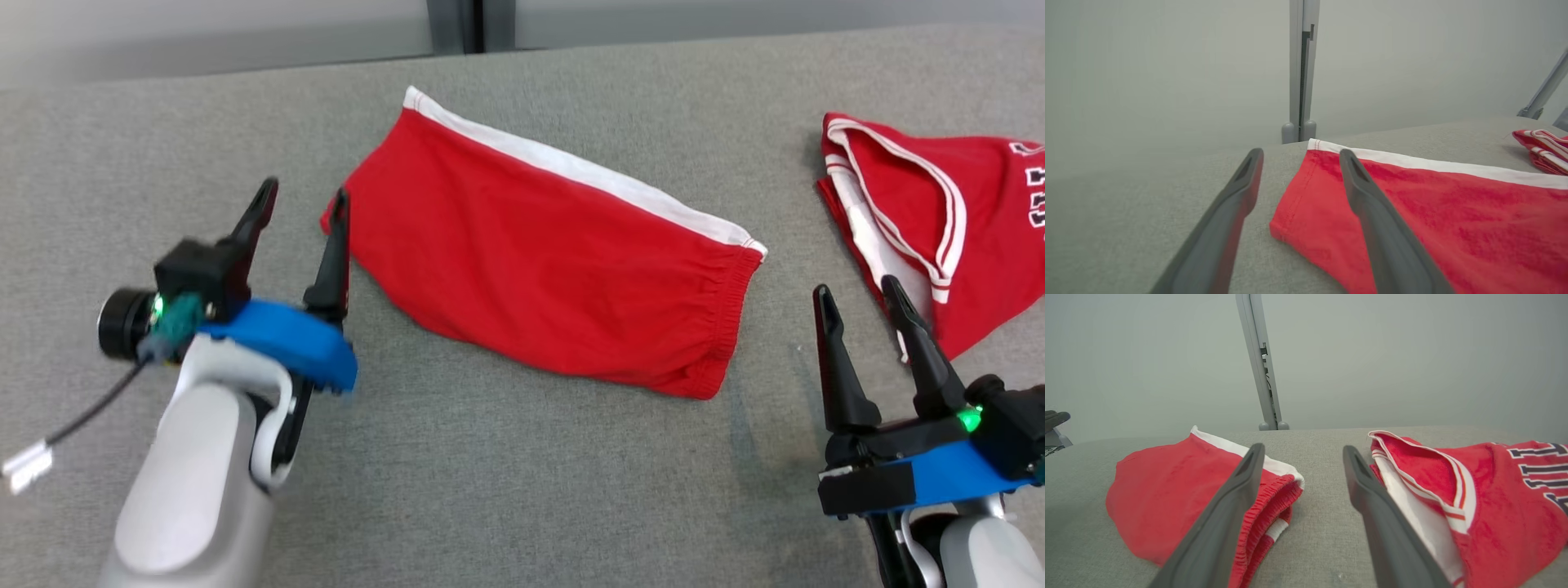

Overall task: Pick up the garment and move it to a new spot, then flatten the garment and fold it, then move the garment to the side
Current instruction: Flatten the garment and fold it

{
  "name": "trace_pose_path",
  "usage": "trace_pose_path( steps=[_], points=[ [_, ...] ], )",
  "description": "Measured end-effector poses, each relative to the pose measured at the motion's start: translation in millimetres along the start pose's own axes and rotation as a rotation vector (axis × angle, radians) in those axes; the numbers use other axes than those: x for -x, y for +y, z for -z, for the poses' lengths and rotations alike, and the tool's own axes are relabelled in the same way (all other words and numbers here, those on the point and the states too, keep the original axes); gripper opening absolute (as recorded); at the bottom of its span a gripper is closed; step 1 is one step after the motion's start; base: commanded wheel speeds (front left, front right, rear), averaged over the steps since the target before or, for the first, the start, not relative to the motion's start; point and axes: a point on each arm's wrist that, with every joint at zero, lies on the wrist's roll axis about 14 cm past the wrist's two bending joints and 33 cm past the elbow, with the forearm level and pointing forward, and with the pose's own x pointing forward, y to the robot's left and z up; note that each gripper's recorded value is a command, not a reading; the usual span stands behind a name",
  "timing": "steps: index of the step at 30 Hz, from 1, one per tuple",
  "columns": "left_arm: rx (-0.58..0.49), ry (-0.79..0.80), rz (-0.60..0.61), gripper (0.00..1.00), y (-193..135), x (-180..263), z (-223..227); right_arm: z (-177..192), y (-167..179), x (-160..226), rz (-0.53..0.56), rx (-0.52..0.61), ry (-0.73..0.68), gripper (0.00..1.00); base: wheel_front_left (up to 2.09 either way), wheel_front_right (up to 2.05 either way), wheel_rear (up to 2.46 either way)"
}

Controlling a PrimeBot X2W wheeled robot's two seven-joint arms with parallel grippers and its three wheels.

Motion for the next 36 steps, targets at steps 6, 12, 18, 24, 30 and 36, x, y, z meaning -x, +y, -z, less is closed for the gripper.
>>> trace_pose_path(
  steps=[6,12,18,24,30,36],
  points=[
    [0.038,0.169,0.071,1.00,-11,-42,42,13,-4,-7,0.011,-0.003,0.018,1.00,0.00,0.00,0.00],
    [-0.014,0.392,0.097,1.00,-8,-62,89,22,-9,-9,0.031,-0.016,0.029,1.00,0.00,0.00,0.00],
    [-0.055,0.607,0.099,1.00,-2,-63,123,28,-13,-10,0.045,-0.025,0.035,1.00,0.00,0.00,0.00],
    [-0.068,0.705,0.140,0.00,-15,-63,132,30,-13,-11,0.047,-0.034,0.034,1.00,0.00,0.00,0.00],
    [-0.056,0.650,0.156,0.00,-22,-58,127,24,-12,-11,0.047,-0.037,0.014,1.00,0.00,0.00,0.00],
    [-0.005,0.566,0.086,0.00,-15,-27,128,17,-7,-4,0.039,-0.041,0.001,1.00,0.00,0.00,0.00]
  ],
)
